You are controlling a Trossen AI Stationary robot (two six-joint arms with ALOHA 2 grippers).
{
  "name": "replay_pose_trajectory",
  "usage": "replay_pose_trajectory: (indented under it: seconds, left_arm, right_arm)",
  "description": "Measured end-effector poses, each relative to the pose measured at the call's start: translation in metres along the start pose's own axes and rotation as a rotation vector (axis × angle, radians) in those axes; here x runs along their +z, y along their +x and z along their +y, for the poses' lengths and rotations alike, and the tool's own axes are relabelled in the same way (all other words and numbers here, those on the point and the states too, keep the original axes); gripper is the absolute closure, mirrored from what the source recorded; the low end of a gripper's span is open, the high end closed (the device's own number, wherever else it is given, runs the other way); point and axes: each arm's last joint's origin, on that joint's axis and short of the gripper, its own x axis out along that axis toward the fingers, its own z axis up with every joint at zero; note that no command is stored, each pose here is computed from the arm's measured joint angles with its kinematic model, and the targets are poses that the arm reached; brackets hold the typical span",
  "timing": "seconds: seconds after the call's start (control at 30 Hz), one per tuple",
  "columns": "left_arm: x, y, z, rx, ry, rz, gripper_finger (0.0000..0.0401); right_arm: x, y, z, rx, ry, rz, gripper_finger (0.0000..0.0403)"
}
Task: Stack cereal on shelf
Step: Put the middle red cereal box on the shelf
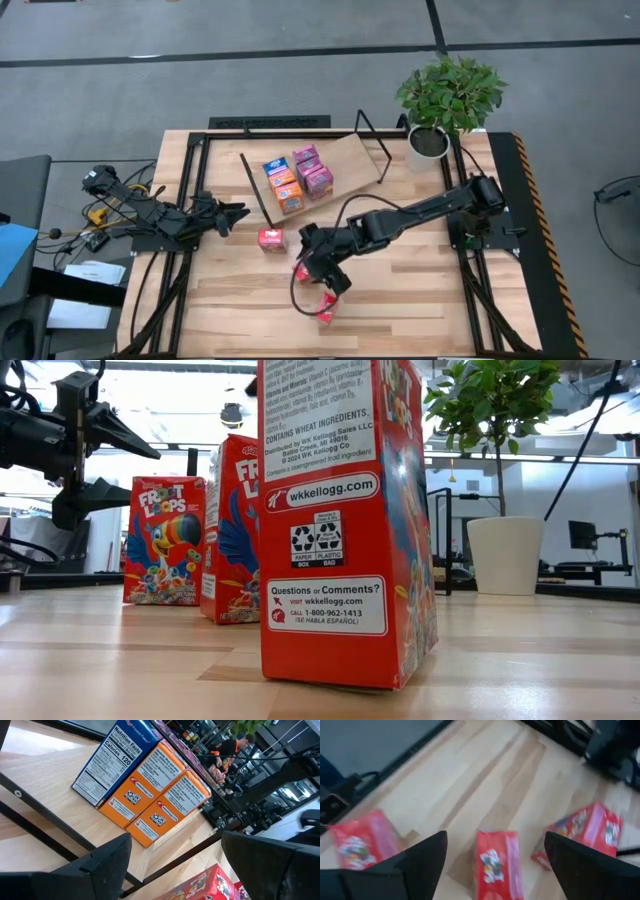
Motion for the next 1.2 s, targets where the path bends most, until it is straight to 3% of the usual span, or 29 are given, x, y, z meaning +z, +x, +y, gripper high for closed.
replay_pose_trajectory:
  seconds: [0.33,0.9,1.2]
  left_arm:
    - [0.000,0.000,0.000,0.000,-0.021,0.000,0.0101]
    - [-0.001,0.000,0.000,0.004,-0.030,0.005,0.0101]
    - [-0.002,0.001,0.000,0.011,-0.022,0.010,0.0101]
  right_arm:
    - [-0.024,0.011,-0.011,-0.021,0.114,0.031,0.0045]
    - [-0.047,0.047,-0.006,-0.028,0.121,0.148,0.0039]
    - [-0.047,0.046,-0.008,-0.029,0.123,0.145,0.0106]
